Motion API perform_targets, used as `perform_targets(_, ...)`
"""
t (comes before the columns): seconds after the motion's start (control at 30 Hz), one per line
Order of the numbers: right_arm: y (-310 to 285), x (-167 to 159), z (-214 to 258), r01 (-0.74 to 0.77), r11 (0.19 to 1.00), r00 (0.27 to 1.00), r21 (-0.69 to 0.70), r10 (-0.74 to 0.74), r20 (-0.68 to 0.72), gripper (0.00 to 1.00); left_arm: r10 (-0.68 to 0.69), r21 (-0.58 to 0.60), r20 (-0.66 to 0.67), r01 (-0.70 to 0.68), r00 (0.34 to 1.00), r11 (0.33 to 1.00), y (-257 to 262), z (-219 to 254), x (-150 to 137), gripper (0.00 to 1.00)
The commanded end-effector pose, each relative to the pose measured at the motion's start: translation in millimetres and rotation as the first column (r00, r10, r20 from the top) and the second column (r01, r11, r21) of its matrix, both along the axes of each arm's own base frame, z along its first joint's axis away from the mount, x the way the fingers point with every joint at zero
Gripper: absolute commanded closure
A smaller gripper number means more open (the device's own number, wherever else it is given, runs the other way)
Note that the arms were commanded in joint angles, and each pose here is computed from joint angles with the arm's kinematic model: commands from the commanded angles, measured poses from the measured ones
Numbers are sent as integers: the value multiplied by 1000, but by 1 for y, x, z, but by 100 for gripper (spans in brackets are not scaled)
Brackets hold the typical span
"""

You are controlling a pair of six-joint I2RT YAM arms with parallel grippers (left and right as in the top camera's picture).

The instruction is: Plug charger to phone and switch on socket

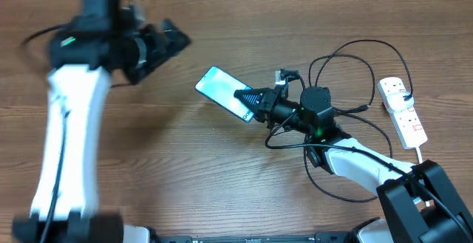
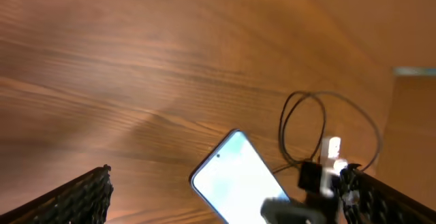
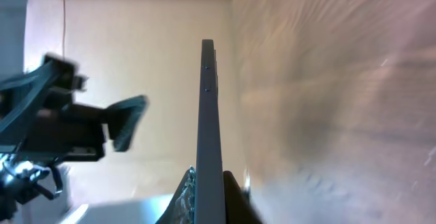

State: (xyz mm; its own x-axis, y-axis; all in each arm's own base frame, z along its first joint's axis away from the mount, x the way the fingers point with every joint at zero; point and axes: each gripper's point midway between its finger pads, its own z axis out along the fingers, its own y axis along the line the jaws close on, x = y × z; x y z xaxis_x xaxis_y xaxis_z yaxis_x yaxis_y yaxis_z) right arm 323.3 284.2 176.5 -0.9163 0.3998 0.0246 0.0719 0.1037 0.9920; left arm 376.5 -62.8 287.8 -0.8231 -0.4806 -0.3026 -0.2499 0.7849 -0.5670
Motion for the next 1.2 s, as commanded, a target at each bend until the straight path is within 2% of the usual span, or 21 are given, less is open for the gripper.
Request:
perform_targets(0.0,12,-32,14,-189,979,980,73,193,-48,96,-54,91,193,37,980,995,18,59,-38,0)
perform_targets(0.17,22,-54,9,-252,962,953,107,266,-142,96,-32,202,286,-27,958,979,37,92,-99,0)
perform_targets(0.3,27,-68,0,-279,955,942,101,293,-164,96,46,304,293,-139,955,942,58,97,-144,0)
perform_targets(0.47,22,-69,-9,-266,961,951,76,274,-144,96,118,380,343,-252,932,890,77,105,-193,0)
perform_targets(0.6,16,-62,-10,-257,965,962,53,261,-85,96,193,451,368,-356,910,818,98,96,-221,0)
perform_targets(0.73,4,-51,-9,-228,973,971,44,230,-57,96,327,462,324,-450,888,765,115,60,-235,0)
perform_targets(0.83,-11,-35,-9,-180,983,983,29,181,-21,96,443,373,246,-506,862,778,112,18,-227,1)
perform_targets(0.93,-27,-21,-9,-127,991,992,29,128,-21,96,523,188,117,-536,844,823,89,-24,-205,0)
perform_targets(1.0,-37,-13,-9,-94,995,995,29,95,-21,96,495,15,37,-496,868,868,61,-48,-181,0)
perform_targets(1.07,-43,-9,-9,-77,997,997,29,78,-21,96,455,-142,-24,-454,890,880,36,-61,-163,0)
perform_targets(1.17,-48,-3,-9,-46,999,999,26,46,-21,96,378,-397,-155,-408,913,822,-3,-79,-142,1)
